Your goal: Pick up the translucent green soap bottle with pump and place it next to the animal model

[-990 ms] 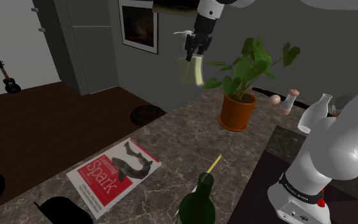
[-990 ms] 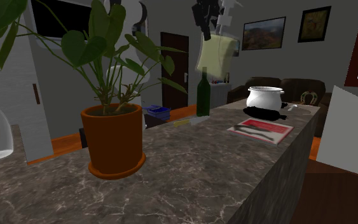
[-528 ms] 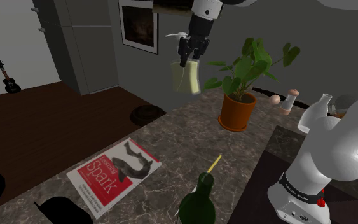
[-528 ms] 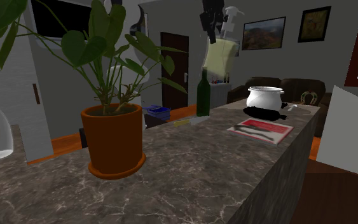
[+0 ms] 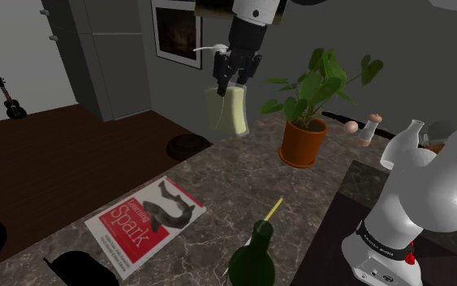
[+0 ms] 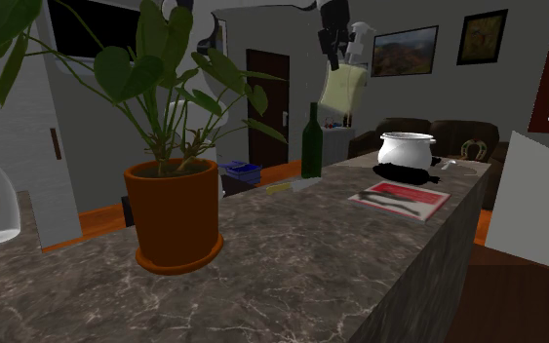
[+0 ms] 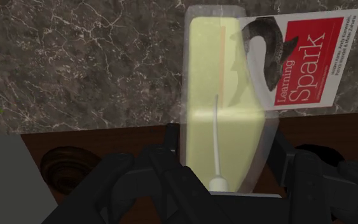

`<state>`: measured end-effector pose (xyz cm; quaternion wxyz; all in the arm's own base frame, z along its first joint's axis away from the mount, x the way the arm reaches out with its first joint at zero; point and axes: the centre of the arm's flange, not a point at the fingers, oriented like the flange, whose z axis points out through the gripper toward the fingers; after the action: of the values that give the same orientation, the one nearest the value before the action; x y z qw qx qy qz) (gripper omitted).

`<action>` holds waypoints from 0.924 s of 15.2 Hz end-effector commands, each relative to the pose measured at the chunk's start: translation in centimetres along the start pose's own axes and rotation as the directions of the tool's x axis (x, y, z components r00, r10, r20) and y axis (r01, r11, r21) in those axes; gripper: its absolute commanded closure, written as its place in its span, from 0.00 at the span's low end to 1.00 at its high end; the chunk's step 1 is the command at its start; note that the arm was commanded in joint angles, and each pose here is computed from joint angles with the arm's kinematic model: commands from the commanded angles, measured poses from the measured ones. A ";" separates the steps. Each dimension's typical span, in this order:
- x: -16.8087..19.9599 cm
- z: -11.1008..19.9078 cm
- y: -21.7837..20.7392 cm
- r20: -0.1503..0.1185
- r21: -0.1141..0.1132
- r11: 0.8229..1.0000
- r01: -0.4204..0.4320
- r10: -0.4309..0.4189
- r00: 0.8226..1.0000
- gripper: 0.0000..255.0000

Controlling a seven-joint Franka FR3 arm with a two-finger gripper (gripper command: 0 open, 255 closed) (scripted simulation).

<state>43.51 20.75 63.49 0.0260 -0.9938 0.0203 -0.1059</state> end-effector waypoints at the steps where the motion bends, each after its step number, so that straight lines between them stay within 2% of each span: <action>1: -1.5 -0.2 -2.4 0.000 0.000 1.000 -0.001 0.001 1.000 1.00; 14: -9.4 -1.1 -17.6 0.000 0.000 1.000 -0.001 0.001 1.000 1.00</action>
<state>35.23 37.26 63.63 0.0254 -0.9938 0.0199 -0.1061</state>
